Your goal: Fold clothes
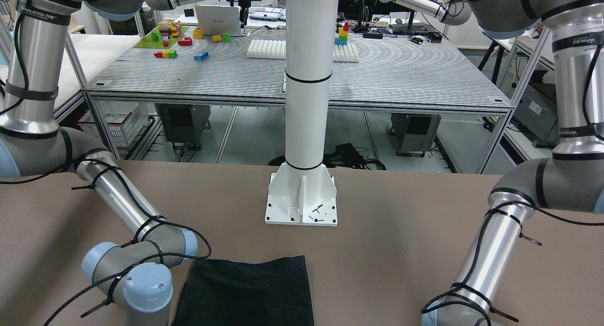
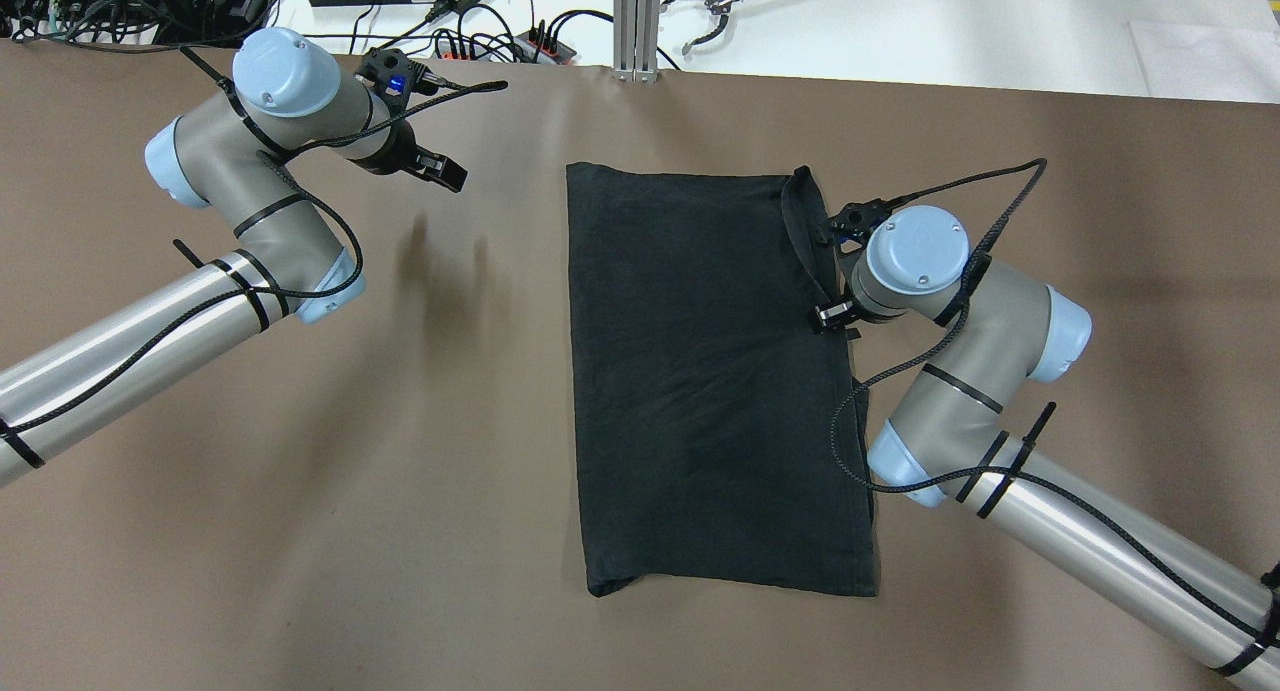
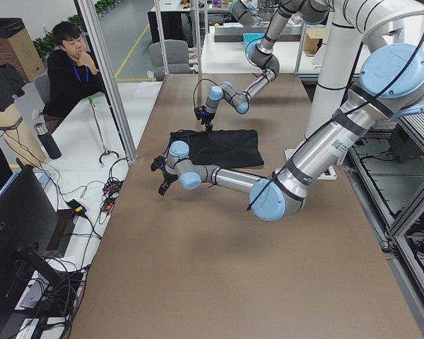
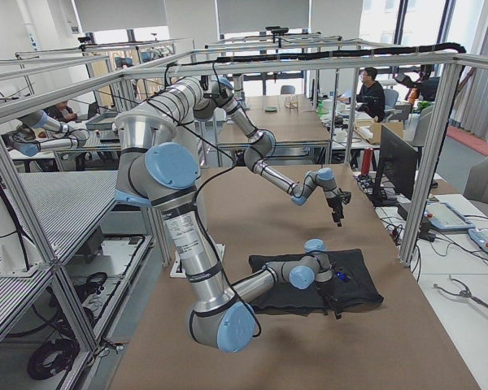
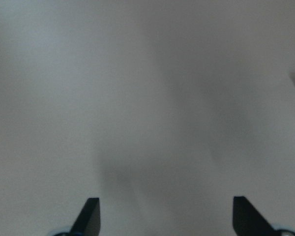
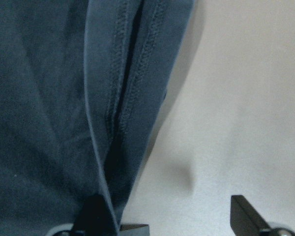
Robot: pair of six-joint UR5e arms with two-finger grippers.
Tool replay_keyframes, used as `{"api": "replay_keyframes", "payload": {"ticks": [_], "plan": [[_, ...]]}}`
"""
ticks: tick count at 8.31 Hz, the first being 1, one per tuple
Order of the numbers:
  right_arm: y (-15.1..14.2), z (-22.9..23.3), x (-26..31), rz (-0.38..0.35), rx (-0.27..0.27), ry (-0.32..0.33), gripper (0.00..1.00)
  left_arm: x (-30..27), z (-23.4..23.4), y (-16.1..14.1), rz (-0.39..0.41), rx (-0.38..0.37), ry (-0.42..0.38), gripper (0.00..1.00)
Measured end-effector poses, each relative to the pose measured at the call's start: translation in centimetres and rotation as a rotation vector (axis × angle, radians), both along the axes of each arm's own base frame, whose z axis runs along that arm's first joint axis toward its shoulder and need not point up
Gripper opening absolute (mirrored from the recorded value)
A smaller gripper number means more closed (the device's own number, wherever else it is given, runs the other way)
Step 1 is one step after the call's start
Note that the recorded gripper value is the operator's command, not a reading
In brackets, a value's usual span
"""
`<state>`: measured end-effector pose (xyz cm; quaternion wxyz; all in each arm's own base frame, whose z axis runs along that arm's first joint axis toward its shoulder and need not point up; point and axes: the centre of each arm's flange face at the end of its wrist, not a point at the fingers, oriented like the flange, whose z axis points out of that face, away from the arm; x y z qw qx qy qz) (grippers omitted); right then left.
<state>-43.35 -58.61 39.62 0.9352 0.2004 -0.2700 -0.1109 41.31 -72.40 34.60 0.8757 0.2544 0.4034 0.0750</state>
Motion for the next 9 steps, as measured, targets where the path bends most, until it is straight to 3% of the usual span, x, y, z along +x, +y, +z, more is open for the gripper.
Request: {"api": "replay_keyframes", "payload": {"ticks": [4, 6, 9], "plan": [[-1.6, -2.8, 2.3, -0.014, -0.003, -0.092, 0.93, 0.0, 0.1, 0.1, 0.000, 0.000, 0.000, 0.95], [-2.4, -4.7, 2.0, 0.031, -0.033, -0.132, 0.93, -0.1, 0.2, 0.1, 0.000, 0.000, 0.000, 0.95], [-4.6, -5.1, -0.2, 0.064, -0.075, -0.120, 0.93, -0.1, 0.1, 0.1, 0.000, 0.001, 0.002, 0.95]]}}
